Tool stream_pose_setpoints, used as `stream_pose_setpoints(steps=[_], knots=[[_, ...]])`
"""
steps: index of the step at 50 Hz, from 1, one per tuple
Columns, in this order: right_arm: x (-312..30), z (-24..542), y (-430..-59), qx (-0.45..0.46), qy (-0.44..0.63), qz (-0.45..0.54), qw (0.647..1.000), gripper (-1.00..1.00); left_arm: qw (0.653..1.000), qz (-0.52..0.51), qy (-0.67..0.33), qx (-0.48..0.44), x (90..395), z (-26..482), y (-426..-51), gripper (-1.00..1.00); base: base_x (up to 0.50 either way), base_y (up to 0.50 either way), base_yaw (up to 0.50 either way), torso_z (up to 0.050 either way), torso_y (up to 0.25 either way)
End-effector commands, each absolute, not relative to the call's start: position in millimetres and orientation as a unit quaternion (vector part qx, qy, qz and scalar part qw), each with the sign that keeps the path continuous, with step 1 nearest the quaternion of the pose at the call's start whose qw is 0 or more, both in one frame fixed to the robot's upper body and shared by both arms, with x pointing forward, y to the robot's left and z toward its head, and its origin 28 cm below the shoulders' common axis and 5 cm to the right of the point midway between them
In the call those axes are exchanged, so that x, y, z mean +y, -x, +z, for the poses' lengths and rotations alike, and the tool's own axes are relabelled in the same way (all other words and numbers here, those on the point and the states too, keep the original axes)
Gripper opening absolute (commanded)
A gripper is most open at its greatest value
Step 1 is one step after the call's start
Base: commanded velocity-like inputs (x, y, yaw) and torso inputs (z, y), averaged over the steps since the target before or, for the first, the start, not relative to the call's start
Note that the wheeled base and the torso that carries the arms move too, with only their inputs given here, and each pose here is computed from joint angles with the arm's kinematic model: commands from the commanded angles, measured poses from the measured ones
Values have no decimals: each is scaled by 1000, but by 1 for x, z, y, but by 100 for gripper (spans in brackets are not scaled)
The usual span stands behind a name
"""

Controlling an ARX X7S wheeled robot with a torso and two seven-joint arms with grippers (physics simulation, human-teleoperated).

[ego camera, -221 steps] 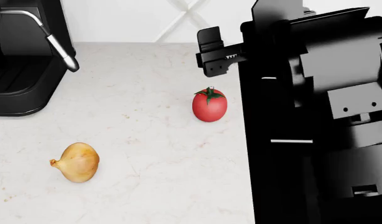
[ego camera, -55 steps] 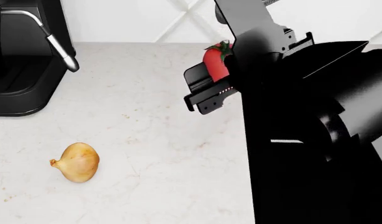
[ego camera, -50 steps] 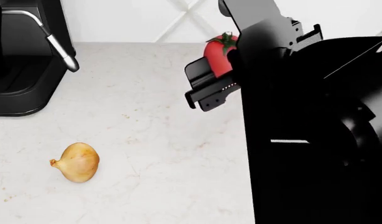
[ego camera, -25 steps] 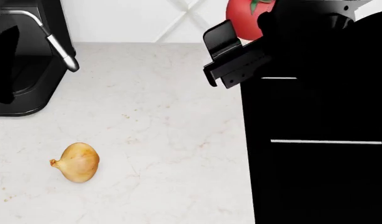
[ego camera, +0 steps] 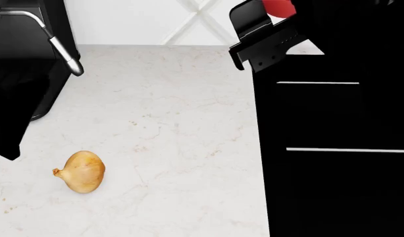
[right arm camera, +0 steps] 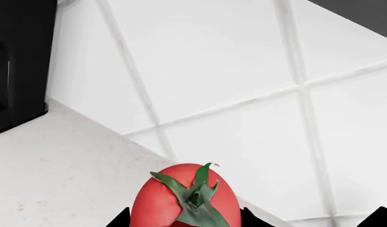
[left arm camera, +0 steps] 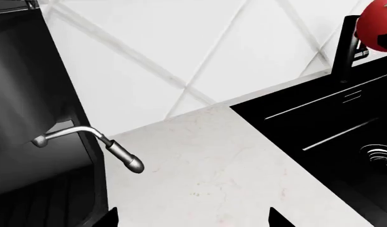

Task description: Place the avocado, onion, tomato and bell pepper on the cutting board.

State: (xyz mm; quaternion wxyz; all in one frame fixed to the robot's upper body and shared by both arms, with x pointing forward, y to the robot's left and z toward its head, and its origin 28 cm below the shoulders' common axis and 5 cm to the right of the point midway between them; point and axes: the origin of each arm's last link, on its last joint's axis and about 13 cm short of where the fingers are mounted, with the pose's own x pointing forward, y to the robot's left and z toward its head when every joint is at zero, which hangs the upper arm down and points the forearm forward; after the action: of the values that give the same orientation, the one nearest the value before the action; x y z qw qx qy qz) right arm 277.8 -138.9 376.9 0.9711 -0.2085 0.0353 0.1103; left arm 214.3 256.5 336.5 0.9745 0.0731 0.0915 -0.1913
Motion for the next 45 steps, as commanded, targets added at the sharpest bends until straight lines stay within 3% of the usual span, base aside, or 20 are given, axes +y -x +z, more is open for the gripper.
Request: stream_pose_setpoints(steps=[1, 45], knots=[[-142, 382, -277, 23, 212, 100, 972, -100, 962, -219, -67, 150, 253, 333, -211, 100, 0, 0, 0, 0, 0], [-146, 381, -269, 9, 208, 94, 974, -100, 949, -209, -82, 223, 240, 288, -245, 100, 0, 0, 0, 0, 0]])
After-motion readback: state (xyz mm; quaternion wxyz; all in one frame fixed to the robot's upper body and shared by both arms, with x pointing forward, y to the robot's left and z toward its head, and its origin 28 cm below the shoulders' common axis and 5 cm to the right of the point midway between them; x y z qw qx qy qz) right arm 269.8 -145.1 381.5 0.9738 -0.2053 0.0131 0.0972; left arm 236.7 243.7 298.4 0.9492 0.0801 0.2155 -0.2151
